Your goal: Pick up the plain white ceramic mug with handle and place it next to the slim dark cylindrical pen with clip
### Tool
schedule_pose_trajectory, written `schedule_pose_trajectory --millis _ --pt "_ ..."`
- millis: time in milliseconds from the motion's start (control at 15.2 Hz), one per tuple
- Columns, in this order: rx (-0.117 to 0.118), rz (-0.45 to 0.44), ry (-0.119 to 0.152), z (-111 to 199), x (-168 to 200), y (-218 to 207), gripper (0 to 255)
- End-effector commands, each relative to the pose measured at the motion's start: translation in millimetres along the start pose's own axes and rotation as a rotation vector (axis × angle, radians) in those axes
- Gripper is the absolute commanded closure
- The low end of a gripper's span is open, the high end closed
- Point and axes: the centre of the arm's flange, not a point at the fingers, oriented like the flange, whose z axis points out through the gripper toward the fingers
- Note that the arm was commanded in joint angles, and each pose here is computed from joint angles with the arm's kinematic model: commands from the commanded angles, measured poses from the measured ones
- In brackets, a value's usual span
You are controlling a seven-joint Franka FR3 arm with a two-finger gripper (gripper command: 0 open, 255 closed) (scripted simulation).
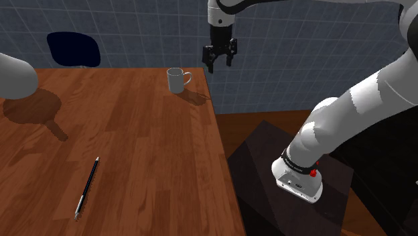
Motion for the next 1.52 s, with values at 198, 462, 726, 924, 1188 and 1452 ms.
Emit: schedule_pose_trajectory --millis 198,462,726,924,1188,1452 --pt "0.016 0.059 -0.027 16.0 59.1 -30.5 0" --pt "0.028 0.104 -0.048 26.7 106.9 -54.3 0" --pt "0.04 0.149 -0.068 38.2 155.6 -76.0 0" --pt "0.049 0.184 -0.084 47.2 192.5 -90.9 0" --pt "0.061 0.229 -0.105 60.0 242.3 -108.9 0" --pt "0.065 0.241 -0.11 73.9 254.1 -114.0 0"
